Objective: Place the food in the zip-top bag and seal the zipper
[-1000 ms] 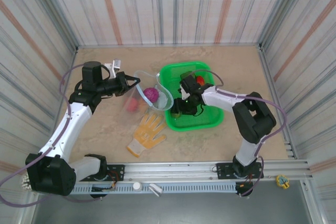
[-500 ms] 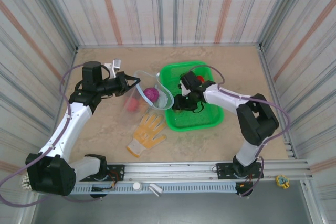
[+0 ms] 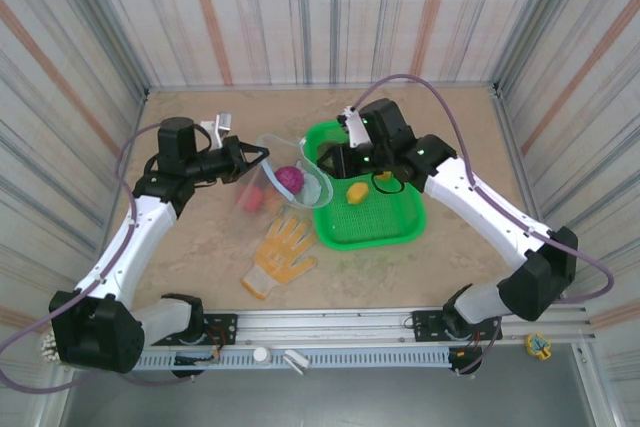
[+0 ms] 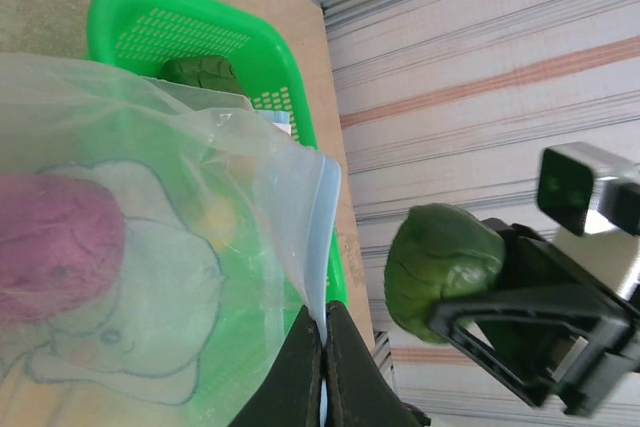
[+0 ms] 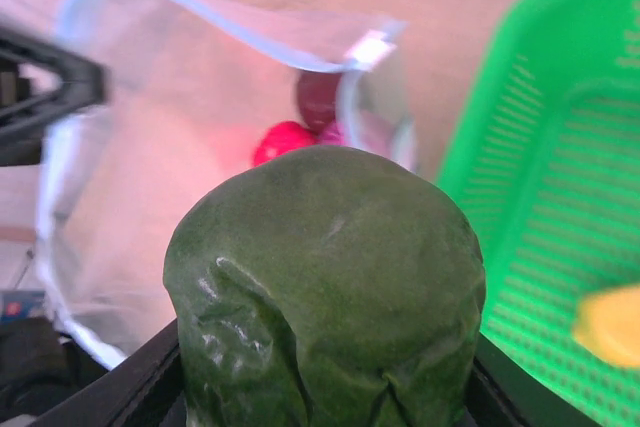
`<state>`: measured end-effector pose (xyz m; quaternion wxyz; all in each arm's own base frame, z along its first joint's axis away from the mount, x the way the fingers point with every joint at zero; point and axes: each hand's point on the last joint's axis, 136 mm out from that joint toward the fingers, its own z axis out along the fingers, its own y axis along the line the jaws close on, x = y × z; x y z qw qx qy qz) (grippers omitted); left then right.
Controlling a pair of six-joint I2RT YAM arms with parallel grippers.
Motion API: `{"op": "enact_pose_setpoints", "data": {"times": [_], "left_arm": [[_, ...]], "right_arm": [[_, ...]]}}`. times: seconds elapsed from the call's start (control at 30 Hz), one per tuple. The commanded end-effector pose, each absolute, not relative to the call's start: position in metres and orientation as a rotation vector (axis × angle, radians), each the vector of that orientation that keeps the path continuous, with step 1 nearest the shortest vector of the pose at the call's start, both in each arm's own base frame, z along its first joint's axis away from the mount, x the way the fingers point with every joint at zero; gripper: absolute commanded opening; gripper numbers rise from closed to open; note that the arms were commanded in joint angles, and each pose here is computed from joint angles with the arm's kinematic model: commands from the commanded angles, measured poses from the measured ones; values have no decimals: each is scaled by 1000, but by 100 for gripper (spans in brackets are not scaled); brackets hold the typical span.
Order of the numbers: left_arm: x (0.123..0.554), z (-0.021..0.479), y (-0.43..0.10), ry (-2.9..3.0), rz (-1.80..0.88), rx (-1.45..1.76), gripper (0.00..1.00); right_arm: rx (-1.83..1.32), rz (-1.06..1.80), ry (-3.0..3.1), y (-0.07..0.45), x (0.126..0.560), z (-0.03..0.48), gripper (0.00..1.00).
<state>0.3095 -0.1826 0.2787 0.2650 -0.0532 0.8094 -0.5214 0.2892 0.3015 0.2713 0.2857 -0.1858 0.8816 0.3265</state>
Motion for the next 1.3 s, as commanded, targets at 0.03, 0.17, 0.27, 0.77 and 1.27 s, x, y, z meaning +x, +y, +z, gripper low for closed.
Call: {"op": "enact_pose_setpoints", "data": {"times": [0.03, 0.17, 0.27, 0.77, 1.27], "left_arm": [[312, 291, -188, 2152, -1465, -132, 0], [313, 288, -187, 2155, -1467, -154, 0], [315, 290, -184, 2146, -1476, -170, 0], [320, 294, -179, 2110, -1534, -208, 0], [321, 292, -174, 2096, -1540, -228, 0]], "right_arm": [[-665, 868, 2454, 333, 282, 240, 53], [-742, 849, 2501, 357, 290, 223, 53], [-741, 748, 2514, 361, 310, 210, 53], [-982, 943, 2486, 399, 301, 224, 50], [-1104, 964, 2514, 398, 279, 211, 92]]}}
